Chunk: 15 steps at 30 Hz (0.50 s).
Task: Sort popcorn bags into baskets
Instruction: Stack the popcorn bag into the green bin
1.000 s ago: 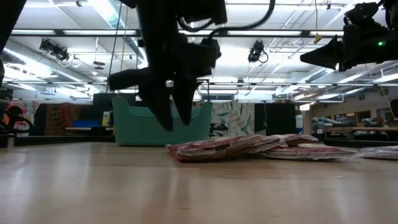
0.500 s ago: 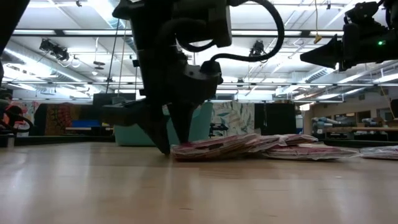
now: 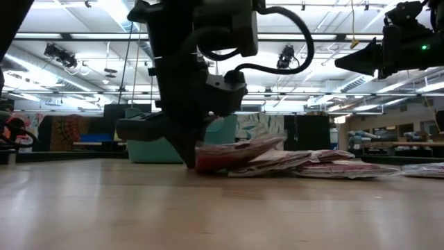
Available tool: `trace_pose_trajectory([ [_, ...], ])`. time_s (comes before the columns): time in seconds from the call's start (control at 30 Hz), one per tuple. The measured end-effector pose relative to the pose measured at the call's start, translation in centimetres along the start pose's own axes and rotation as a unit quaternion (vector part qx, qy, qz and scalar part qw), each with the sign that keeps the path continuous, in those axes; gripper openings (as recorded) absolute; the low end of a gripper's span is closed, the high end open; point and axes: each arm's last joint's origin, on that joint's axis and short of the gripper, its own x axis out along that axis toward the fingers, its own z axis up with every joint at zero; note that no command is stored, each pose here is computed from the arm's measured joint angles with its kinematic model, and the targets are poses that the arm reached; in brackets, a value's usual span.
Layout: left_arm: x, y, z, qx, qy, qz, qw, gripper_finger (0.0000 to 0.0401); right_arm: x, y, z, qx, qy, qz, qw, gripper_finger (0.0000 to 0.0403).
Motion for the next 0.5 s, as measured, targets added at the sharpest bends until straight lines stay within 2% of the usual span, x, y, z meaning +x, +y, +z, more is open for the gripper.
trace_pose_trajectory([
  [0.17,-1.4,0.6,-1.0,-0.017,0.011,-0.010,1.000,0.0020,0.0,0.0,0.0,0.000,0.000,0.000,1.000,0.0080],
  [0.5,-7.3,5.2,-5.0,-0.128,0.009,0.074,0.989,0.0023,0.0,0.0,0.0,0.000,0.001,0.000,1.000,0.0080],
])
